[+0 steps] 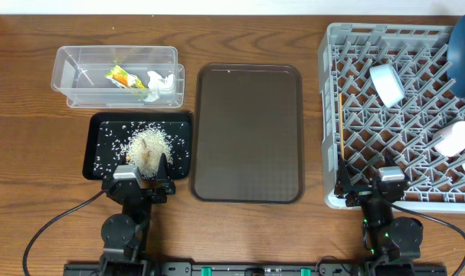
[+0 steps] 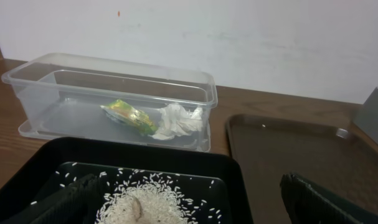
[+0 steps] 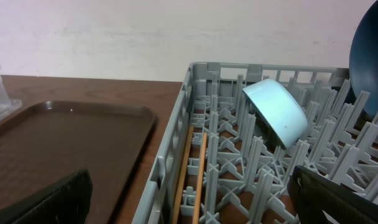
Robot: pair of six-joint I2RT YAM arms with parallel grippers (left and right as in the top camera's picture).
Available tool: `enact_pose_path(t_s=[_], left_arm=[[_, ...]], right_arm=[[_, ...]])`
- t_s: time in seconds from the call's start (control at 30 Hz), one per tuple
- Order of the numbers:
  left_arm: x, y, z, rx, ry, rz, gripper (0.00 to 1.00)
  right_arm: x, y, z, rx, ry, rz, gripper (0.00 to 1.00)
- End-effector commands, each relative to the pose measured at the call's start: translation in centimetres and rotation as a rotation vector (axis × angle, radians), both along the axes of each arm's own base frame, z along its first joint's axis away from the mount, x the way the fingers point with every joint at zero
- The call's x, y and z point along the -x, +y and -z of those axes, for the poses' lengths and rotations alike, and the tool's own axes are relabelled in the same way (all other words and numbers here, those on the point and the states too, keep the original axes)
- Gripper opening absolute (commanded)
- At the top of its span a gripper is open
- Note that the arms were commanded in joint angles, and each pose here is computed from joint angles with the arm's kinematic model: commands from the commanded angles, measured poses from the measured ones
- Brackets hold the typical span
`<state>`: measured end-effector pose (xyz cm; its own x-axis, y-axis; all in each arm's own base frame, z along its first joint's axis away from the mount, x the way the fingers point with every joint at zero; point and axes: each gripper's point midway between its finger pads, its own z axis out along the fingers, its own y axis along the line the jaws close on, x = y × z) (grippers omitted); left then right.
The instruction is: Sort waste into correct bins and load items into the dishwasher rack
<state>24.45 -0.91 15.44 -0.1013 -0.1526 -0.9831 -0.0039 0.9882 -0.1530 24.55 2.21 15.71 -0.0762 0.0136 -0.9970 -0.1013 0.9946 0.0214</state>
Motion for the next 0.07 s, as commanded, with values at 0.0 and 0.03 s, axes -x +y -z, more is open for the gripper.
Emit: enact_pose_path(t_s=[0.0,0.03], left_arm=[[0.09,0.09,1.78,-0.022,0.054,-0.003,0.94],[0.09,0.09,1.78,-0.023,0.054,-0.003,0.94]], right_arm=[[-0.02,-0.66,0.03,0.001,-0.001,0.03,0.99],[-0.02,-0.66,0.03,0.001,-0.001,0.03,0.99]])
